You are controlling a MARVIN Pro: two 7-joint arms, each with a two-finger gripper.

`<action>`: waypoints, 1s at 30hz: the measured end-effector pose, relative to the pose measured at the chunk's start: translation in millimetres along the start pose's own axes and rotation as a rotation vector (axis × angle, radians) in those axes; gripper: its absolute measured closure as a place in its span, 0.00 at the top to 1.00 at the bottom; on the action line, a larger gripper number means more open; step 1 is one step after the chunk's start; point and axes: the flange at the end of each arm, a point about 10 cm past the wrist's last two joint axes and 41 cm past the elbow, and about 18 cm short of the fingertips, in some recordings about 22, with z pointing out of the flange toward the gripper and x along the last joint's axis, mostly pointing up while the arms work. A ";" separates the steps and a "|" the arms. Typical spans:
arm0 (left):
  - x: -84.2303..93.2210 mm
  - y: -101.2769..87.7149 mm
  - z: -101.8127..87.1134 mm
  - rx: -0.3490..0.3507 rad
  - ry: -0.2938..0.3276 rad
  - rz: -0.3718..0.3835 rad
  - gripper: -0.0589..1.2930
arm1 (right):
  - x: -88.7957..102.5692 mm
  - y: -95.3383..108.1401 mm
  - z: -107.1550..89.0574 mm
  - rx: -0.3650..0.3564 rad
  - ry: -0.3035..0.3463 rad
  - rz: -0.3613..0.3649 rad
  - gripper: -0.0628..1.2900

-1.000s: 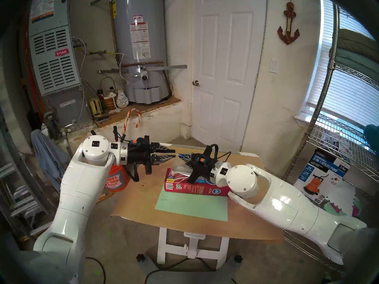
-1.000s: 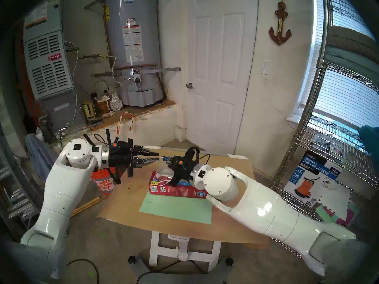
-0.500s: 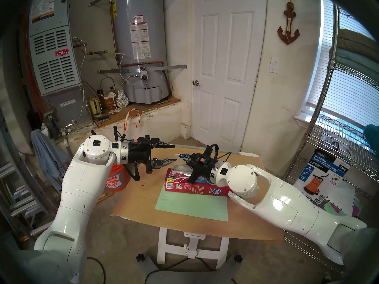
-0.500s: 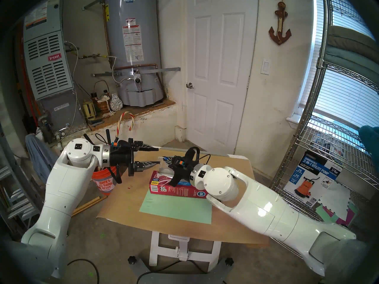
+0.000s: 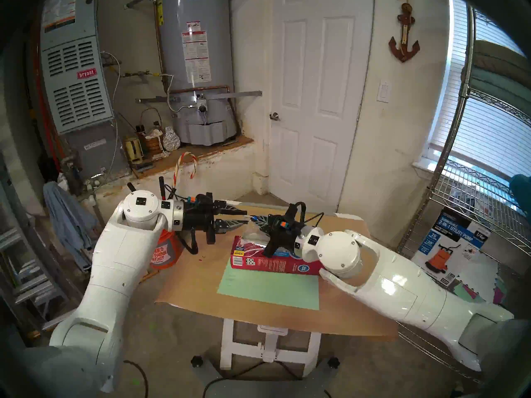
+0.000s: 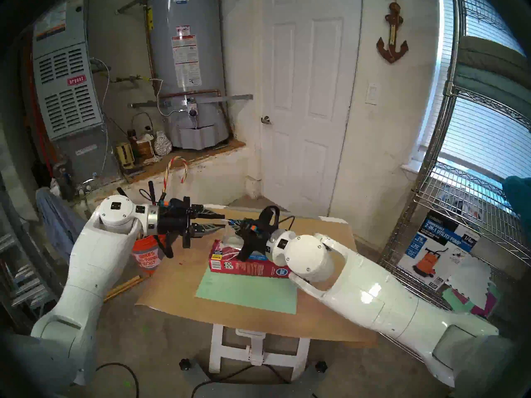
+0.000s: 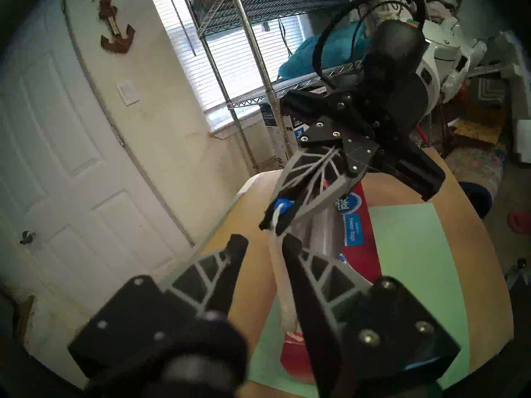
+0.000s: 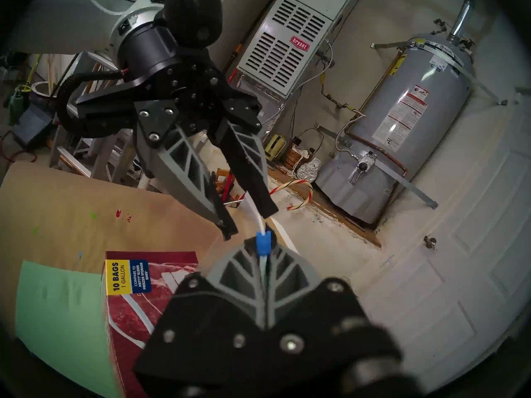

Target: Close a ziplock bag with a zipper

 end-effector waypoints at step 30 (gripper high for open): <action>7.2 -7.8 5.0 -0.001 0.015 0.024 0.35 | 0.2 -0.3 3.4 -0.006 0.001 -0.003 0.03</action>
